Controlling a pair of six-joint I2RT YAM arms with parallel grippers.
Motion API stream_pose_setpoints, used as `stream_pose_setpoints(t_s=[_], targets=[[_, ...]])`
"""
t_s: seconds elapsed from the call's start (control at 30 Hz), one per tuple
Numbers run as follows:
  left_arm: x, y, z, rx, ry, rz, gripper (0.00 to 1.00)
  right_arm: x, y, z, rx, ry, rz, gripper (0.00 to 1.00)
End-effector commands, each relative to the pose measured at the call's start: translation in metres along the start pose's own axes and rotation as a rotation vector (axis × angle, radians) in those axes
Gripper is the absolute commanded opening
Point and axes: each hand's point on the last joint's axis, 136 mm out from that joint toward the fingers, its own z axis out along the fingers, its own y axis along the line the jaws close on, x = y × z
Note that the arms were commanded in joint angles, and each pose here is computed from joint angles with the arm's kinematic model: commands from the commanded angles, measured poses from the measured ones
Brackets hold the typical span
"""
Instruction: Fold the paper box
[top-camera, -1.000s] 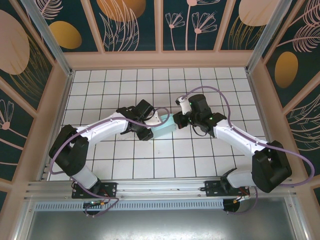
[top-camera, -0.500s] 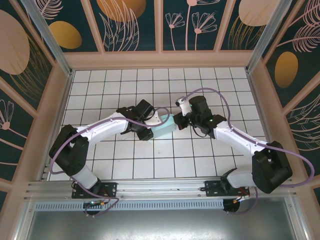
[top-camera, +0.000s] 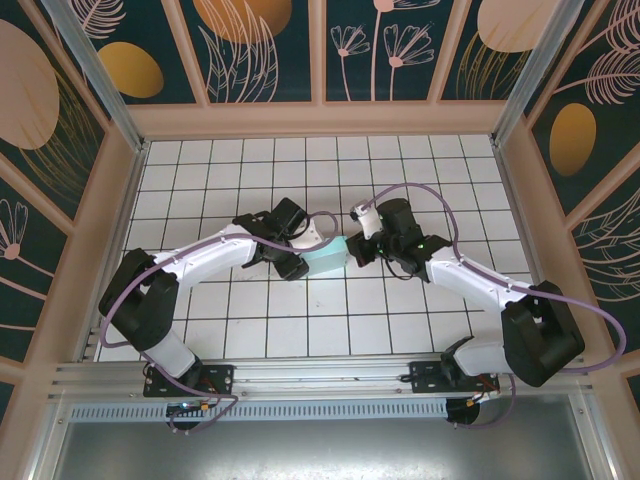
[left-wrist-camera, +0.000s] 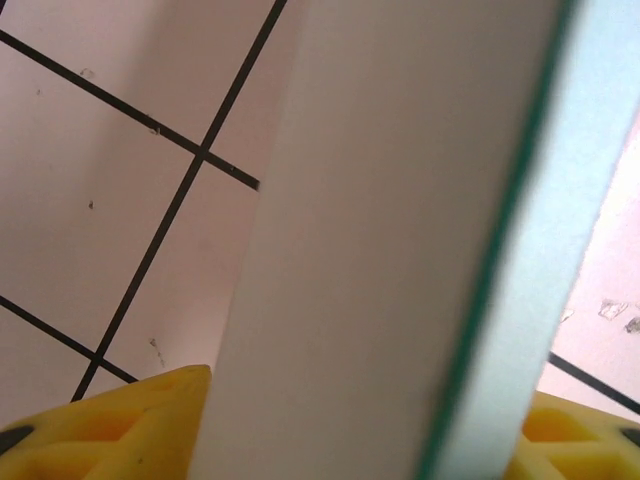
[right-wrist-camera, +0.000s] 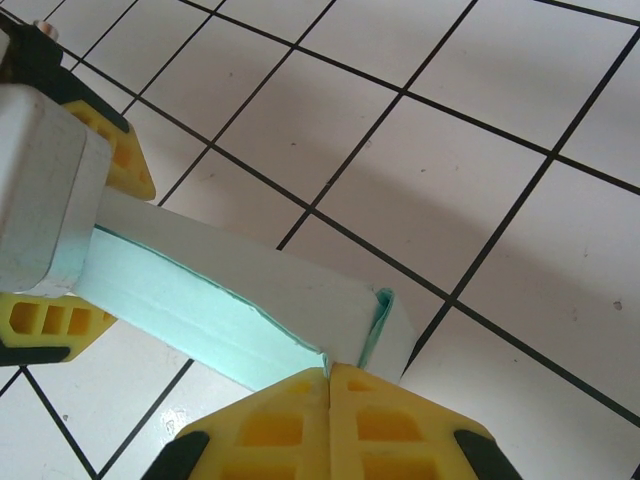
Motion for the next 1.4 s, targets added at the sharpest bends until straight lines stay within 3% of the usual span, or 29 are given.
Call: stream_pose_setpoints(t_s=[0.0, 0.17, 0.43, 0.5, 0.6, 0.77, 1.03, 1.37], targets=[[-0.014, 0.005, -0.012, -0.020, -0.069, -0.035, 0.64, 0.020, 0.005, 0.005, -0.025, 0.063, 0.006, 0.00], [-0.025, 0.008, -0.029, -0.042, -0.141, -0.070, 0.80, 0.013, 0.004, 0.002, -0.003, 0.048, 0.019, 0.00], [-0.044, 0.029, -0.088, -0.173, -0.387, -0.233, 0.88, 0.005, -0.004, 0.000, 0.060, 0.037, 0.046, 0.00], [-0.042, 0.032, -0.098, -0.189, -0.420, -0.281, 0.84, 0.001, -0.003, 0.000, 0.065, 0.028, 0.056, 0.00], [-0.034, 0.034, -0.105, -0.195, -0.431, -0.390, 0.71, 0.000, -0.003, 0.000, 0.076, 0.024, 0.071, 0.00], [-0.024, 0.007, -0.096, -0.029, -0.370, -0.503, 0.63, -0.003, -0.005, -0.002, 0.104, 0.026, 0.080, 0.00], [0.010, -0.018, -0.079, 0.063, -0.255, -0.503, 0.50, -0.005, 0.000, -0.003, 0.106, 0.026, 0.071, 0.00], [0.018, -0.015, -0.066, 0.034, -0.203, -0.526, 0.30, -0.008, 0.001, 0.003, 0.113, 0.046, 0.065, 0.00]])
